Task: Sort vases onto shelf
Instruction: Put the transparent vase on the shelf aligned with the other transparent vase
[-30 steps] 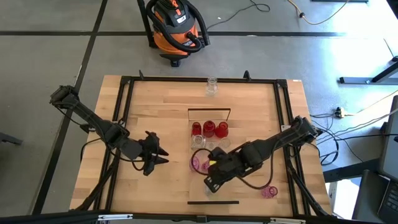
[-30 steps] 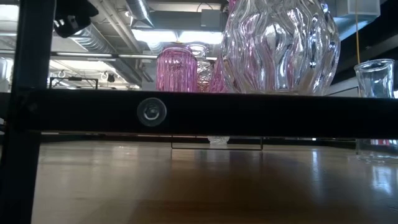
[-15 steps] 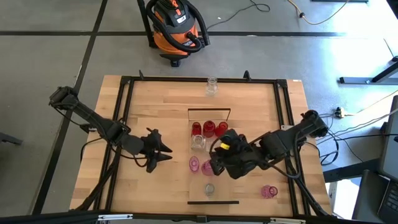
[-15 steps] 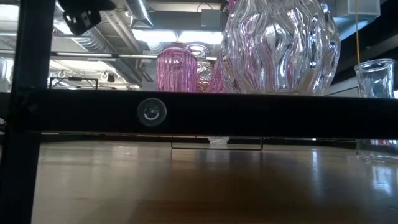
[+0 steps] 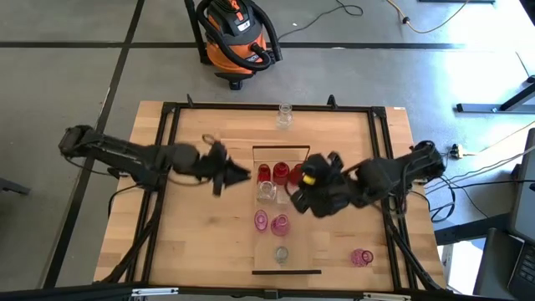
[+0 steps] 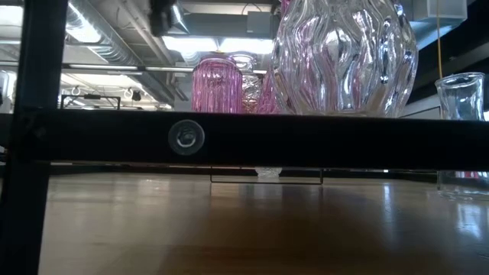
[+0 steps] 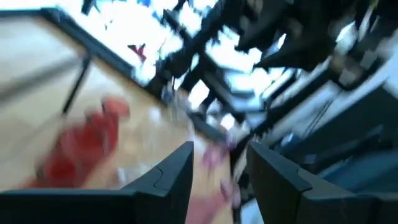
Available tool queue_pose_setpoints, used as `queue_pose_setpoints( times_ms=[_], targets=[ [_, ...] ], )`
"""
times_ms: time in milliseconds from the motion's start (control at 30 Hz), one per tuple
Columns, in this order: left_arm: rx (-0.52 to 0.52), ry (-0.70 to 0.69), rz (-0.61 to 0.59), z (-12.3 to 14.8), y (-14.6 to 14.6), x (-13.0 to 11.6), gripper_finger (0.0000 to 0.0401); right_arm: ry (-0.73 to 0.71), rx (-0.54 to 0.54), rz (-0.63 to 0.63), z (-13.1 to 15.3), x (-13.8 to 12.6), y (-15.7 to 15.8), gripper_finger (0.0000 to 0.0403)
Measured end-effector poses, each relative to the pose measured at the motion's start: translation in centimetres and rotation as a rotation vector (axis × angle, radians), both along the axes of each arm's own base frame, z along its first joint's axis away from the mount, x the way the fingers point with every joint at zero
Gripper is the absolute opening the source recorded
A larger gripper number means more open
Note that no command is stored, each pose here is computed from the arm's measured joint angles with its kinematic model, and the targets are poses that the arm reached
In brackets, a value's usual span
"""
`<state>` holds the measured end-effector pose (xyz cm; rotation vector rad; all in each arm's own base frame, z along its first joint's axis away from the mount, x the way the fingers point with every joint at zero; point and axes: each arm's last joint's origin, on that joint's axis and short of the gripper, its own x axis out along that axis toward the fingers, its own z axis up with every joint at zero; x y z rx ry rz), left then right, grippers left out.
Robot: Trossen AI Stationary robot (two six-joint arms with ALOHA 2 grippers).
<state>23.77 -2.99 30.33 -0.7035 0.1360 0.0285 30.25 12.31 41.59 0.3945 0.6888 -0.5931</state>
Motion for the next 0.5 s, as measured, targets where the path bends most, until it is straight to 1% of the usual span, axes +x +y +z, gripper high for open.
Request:
queue_pose_setpoints(
  times_ms=[67, 167, 267, 333, 433, 500],
  targets=[
    [-0.019, -0.057, 0.02, 0.6, 2.1, 0.2, 0.0143, 0.038, -0.066, 0.026, 0.6, -0.7, -1.0, 0.0115],
    [-0.053, -0.087, 0.082, 1.1, 5.3, 0.2, 0.0143, 0.085, -0.122, 0.032, 1.5, -2.1, -2.7, 0.0115],
    [-0.071, -0.065, 0.138, 2.0, 8.4, 0.0, 0.0143, 0.105, -0.17, 0.013, 2.3, -3.7, -4.5, 0.0115],
    [-0.074, -0.046, 0.15, 2.8, 10.1, 0.2, 0.0143, 0.11, -0.2, 0.007, 2.6, -4.7, -5.8, 0.0115],
    [-0.059, -0.014, 0.138, 4.1, 12.2, 1.3, 0.0143, 0.128, -0.218, -0.01, 2.5, -6.3, -7.7, 0.0115],
    [-0.04, 0.013, 0.114, 4.9, 13.2, 2.5, 0.0143, 0.116, -0.202, -0.025, 2.1, -7.4, -9.0, 0.0115]
  ],
)
